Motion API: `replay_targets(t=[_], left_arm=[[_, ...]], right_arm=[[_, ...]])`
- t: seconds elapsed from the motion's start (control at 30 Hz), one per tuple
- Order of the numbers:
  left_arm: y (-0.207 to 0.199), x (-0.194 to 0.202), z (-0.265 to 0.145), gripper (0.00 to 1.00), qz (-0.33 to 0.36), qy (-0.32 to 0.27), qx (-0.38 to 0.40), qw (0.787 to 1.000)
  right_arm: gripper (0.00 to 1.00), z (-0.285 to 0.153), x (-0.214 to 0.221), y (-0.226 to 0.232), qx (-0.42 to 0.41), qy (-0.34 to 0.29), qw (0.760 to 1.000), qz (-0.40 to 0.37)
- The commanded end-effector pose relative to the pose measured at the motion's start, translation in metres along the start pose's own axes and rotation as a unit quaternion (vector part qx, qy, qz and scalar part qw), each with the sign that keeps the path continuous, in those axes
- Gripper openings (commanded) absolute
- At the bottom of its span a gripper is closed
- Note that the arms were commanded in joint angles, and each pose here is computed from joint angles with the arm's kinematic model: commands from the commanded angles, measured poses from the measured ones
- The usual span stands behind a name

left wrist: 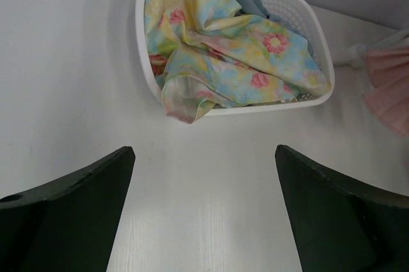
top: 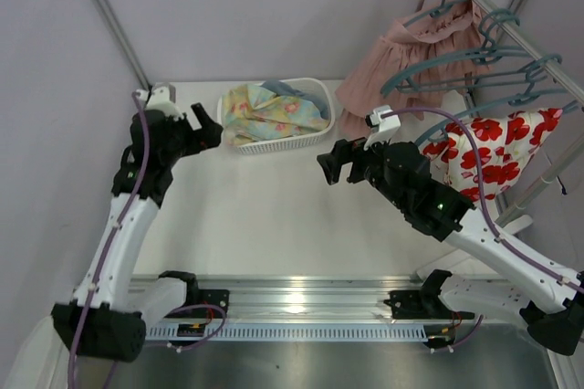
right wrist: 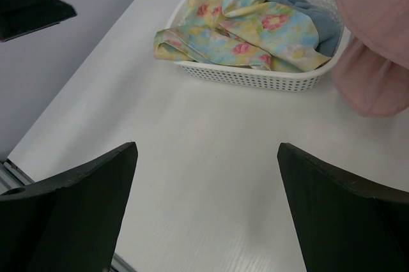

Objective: Place the skirt on the hanger

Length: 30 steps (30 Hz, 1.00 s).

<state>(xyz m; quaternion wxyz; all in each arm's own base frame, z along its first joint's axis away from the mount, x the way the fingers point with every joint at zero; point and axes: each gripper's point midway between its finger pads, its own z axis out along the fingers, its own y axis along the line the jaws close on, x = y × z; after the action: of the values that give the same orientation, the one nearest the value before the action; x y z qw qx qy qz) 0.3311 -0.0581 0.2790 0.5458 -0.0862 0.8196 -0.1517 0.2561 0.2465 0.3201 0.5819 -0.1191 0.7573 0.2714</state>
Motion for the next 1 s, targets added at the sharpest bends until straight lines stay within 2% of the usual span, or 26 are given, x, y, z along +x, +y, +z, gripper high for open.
replay_targets(t=[0.0, 0.03, 0.1, 0.13, 0.23, 0.37, 0.6, 0.87, 0.97], left_arm=[[-0.016, -0.037, 0.026, 0.98, -0.010, -0.027, -0.004, 1.000], [-0.007, -0.025, 0.048, 0.98, -0.006, -0.004, -0.032, 0.999], [0.005, -0.028, 0.065, 0.98, 0.002, -0.005, -0.067, 0.998], [0.011, -0.017, 0.082, 0.97, 0.007, 0.013, -0.078, 0.997], [0.010, -0.009, 0.107, 0.97, 0.034, 0.023, -0.061, 0.997], [0.014, 0.028, 0.143, 0.92, 0.058, 0.091, -0.048, 0.993], [-0.004, 0.042, 0.170, 0.92, 0.122, 0.086, -0.014, 0.989], [0.018, 0.058, 0.200, 0.84, 0.134, 0.110, -0.064, 0.983], [0.019, 0.060, 0.205, 0.76, 0.138, 0.107, -0.066, 0.982]], right_arm=[[0.99, 0.002, -0.015, 0.005, -0.010, -0.029, 0.999, 0.010], [0.99, 0.003, -0.015, 0.004, -0.007, -0.029, 1.000, 0.010], [0.99, 0.001, -0.015, 0.000, 0.001, -0.032, 0.999, 0.012], [0.99, 0.000, -0.015, -0.001, 0.001, -0.033, 0.999, 0.013], [0.99, -0.002, -0.012, -0.005, 0.006, -0.036, 0.999, 0.017], [0.99, -0.002, -0.009, -0.010, 0.017, -0.031, 0.999, 0.020], [0.99, 0.000, -0.004, -0.018, 0.031, -0.023, 0.999, 0.021], [0.99, 0.002, -0.003, -0.024, 0.041, -0.022, 0.999, 0.021], [0.99, 0.003, -0.002, -0.027, 0.044, -0.021, 0.999, 0.019]])
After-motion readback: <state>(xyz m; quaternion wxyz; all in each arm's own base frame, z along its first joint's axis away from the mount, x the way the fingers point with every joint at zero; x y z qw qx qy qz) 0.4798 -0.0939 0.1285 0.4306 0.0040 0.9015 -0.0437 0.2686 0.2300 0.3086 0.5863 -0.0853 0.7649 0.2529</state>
